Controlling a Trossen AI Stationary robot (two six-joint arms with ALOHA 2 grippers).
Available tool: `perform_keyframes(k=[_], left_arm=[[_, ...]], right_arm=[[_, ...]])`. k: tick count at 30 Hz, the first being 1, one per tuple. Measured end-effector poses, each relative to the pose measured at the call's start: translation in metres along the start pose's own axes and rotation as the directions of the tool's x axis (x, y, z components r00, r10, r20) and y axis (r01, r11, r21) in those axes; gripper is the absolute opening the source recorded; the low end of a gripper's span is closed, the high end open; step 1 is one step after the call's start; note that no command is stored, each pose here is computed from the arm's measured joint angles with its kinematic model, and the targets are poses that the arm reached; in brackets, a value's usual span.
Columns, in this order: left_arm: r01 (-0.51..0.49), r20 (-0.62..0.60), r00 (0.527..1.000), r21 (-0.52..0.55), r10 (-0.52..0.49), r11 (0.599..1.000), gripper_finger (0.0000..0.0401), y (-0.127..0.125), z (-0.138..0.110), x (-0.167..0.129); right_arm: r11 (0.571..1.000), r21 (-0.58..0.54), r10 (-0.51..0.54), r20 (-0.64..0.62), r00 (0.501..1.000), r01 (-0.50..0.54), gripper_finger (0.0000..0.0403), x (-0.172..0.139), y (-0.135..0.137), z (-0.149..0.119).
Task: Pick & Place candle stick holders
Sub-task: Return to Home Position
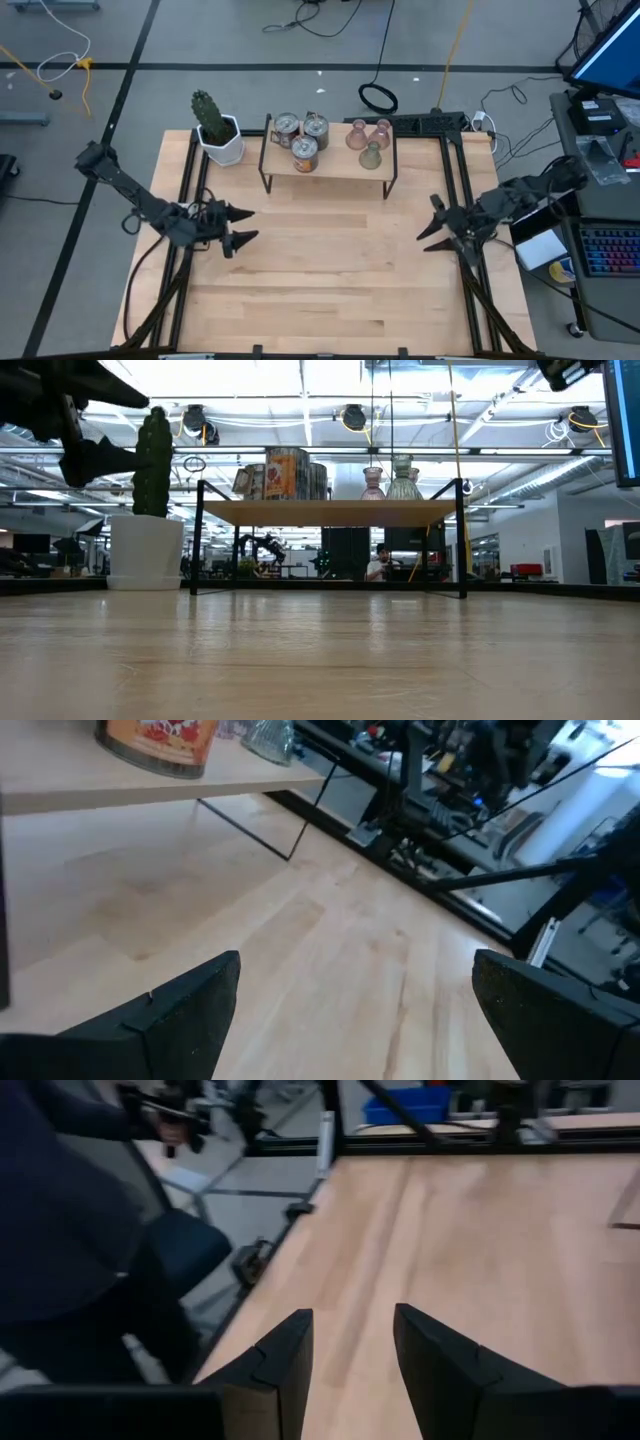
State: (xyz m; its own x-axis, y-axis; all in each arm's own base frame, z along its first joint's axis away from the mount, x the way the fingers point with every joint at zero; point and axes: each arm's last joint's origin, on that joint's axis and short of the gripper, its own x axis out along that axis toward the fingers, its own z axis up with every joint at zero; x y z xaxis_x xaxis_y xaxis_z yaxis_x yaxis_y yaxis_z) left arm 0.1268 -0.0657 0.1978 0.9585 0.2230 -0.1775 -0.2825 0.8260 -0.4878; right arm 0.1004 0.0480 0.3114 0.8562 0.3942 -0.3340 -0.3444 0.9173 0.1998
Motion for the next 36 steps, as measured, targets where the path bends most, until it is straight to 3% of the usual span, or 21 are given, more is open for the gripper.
perform_keyframes(k=[7, 14, 18, 25, 31, 36], left_arm=[[0.027, 0.008, 1.0, 0.035, -0.027, 0.999, 0.0395, 0.014, -0.001, 0.014], [-0.002, 0.005, 1.0, 0.075, 0.002, 0.997, 0.0395, 0.036, 0.017, 0.024], [-0.017, 0.035, 0.999, 0.093, 0.014, 0.996, 0.0395, 0.046, 0.026, 0.016], [0.053, 0.046, 0.997, 0.104, -0.058, 0.993, 0.0395, 0.053, 0.032, -0.011], [0.006, 0.146, 0.989, 0.143, -0.027, 0.99, 0.0395, 0.058, 0.035, -0.029], [-0.018, 0.136, 0.991, 0.161, -0.004, 0.987, 0.0395, 0.06, 0.032, -0.031]], right_arm=[[0.993, 0.107, 0.052, 0.004, 0.999, -0.052, 0.0132, 0.0, -0.005, -0.03], [0.991, 0.102, 0.075, 0.106, 0.991, -0.086, 0.0132, -0.027, -0.007, -0.036], [0.991, 0.092, 0.081, 0.145, 0.986, -0.095, 0.0132, -0.042, -0.009, -0.042], [0.996, 0.047, 0.068, 0.238, 0.969, -0.082, 0.0132, -0.063, -0.011, -0.048], [0.995, 0.09, 0.022, 0.261, 0.965, -0.047, 0.0132, -0.068, -0.014, -0.051], [0.995, 0.079, 0.032, 0.317, 0.948, -0.06, 0.0132, -0.063, -0.013, -0.048]])
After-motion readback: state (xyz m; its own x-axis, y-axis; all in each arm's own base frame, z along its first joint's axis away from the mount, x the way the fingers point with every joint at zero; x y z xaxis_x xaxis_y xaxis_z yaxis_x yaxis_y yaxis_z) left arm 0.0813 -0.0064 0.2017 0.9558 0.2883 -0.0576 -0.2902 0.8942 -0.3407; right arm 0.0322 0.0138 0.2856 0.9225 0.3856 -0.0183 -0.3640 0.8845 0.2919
